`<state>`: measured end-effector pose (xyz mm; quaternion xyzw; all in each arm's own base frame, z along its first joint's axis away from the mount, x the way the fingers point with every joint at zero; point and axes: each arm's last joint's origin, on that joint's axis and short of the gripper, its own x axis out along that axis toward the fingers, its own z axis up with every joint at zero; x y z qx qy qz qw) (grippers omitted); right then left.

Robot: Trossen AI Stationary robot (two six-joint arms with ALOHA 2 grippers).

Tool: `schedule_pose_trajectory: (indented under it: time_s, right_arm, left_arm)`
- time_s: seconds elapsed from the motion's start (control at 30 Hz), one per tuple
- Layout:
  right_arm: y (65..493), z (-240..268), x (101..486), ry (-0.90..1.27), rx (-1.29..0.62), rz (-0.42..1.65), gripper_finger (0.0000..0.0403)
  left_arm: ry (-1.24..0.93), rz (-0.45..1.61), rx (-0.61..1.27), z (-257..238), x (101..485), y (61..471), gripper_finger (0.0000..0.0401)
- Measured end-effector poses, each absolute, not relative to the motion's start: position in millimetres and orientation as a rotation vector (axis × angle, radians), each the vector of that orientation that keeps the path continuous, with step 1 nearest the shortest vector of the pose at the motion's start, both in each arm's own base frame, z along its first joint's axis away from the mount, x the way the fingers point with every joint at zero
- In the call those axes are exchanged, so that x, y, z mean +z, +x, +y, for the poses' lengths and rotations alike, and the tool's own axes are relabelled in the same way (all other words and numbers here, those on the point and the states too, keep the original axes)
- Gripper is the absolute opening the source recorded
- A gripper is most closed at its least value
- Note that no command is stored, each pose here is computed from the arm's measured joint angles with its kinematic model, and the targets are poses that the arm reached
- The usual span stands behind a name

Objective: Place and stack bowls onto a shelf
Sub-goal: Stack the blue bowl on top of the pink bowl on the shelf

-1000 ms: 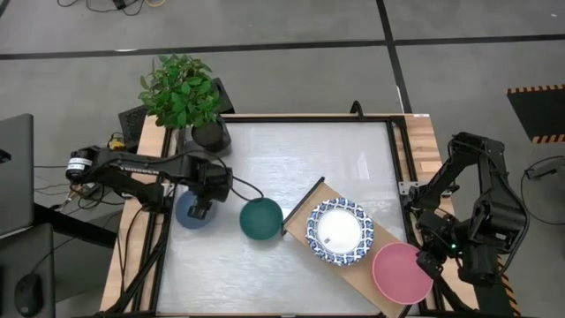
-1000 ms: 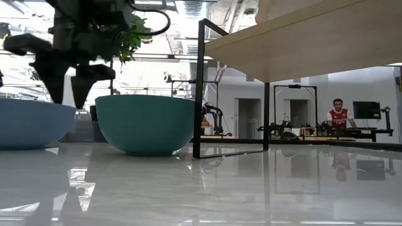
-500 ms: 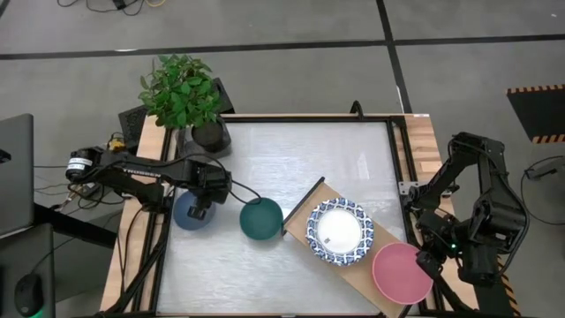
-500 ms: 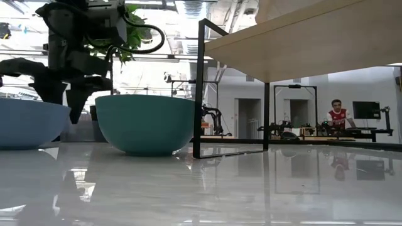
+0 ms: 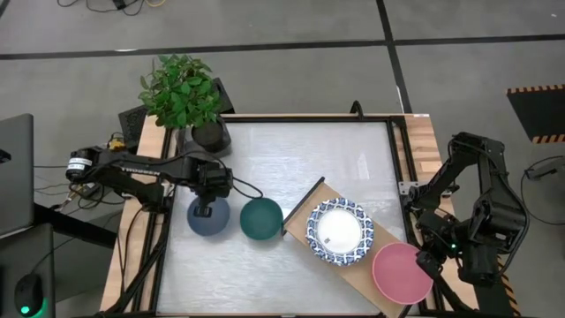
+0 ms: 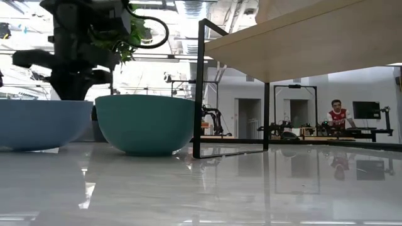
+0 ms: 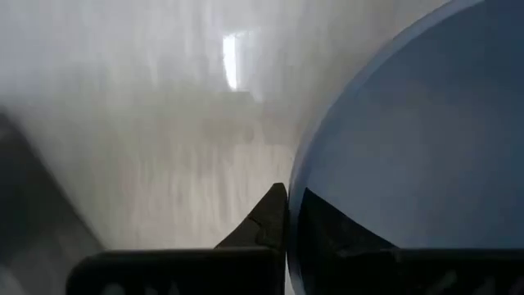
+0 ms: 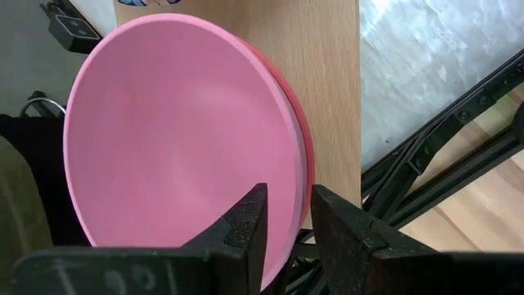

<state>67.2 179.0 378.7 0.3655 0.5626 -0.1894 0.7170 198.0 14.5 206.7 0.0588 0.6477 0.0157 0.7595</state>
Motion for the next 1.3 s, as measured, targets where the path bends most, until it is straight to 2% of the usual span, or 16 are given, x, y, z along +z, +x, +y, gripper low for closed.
schedule_pose_trajectory:
  time_s: [0.17, 0.37, 0.57, 0.93, 1.1, 1.3]
  right_arm:
    - [67.2, 179.0, 378.8, 0.808, -0.418, 1.245, 0.0123]
    - [68.0, 178.7, 379.0, 0.787, -0.401, 1.216, 0.0123]
    - [69.4, 178.1, 379.3, 0.766, -0.386, 1.187, 0.0123]
    - [78.6, 174.1, 379.4, 0.701, -0.361, 1.178, 0.0123]
    - [82.2, 164.7, 383.9, 0.718, -0.359, 1.126, 0.0123]
    - [84.5, 144.0, 394.0, 0.755, -0.349, 1.034, 0.0123]
  left_arm:
    - [-0.06, 1.456, 0.177, 14.0, 218.2, 194.9, 0.0001]
    - [-0.272, 1.497, 0.208, 10.7, 227.3, 191.9, 0.0001]
    - [-0.46, 1.422, 0.27, 9.3, 247.2, 200.4, 0.0001]
    - [-0.595, 1.156, 0.372, 12.0, 306.5, 219.5, 0.0]
    - [-0.664, 0.95, 0.448, 15.1, 325.6, 231.7, 0.0]
    - [-0.637, 0.725, 0.506, 19.5, 341.8, 244.1, 0.0]
